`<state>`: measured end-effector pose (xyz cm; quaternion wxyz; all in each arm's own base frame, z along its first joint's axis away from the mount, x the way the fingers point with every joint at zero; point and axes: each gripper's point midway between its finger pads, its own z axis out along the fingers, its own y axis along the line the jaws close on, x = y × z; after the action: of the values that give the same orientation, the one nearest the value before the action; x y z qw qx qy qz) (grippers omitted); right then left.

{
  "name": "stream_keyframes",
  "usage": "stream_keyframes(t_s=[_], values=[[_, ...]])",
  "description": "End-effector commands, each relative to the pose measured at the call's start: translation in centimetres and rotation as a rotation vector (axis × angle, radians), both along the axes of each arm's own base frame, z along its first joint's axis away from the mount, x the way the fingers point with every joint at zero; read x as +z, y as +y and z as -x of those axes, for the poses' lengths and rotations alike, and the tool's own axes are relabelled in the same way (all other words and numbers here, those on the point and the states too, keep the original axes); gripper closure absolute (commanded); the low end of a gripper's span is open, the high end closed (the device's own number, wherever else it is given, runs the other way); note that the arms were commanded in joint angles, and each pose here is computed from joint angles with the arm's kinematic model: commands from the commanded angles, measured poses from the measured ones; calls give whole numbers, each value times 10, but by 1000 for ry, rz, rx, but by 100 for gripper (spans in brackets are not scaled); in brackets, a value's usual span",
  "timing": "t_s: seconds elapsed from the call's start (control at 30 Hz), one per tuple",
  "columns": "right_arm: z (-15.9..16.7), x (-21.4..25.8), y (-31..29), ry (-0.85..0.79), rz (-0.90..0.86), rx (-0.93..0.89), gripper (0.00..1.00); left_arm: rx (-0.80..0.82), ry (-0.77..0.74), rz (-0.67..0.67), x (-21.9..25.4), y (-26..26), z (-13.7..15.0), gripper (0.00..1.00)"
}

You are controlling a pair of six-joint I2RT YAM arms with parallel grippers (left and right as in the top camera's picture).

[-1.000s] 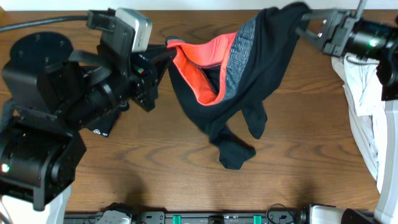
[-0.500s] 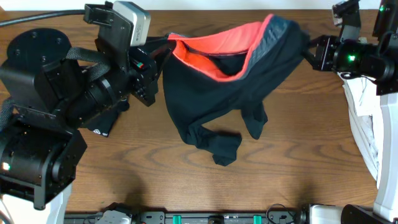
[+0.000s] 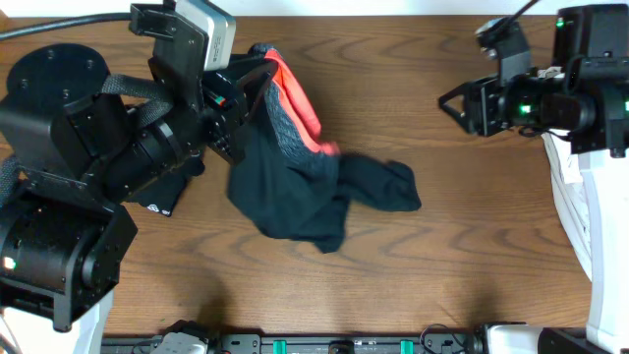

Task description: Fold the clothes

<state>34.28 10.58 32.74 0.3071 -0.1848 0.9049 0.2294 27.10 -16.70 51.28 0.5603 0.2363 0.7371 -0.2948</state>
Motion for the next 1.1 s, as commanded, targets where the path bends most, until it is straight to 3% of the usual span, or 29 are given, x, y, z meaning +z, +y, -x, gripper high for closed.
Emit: stream_keyframes(t_s=[0.0,0.27,0.53,1.07], values=[[11,4,36,-72,-23,237,51,9,-59,18,17,3,5,94],[33,-19,86,-22,-5,454,43,16,-99,39,28,4,3,94],[64,-26,111,-20,-21,660,32,133,-137,31,36,20,-9,94],[73,-62,129,-33,-39,791,19,186,-235,59,69,31,-2,94]])
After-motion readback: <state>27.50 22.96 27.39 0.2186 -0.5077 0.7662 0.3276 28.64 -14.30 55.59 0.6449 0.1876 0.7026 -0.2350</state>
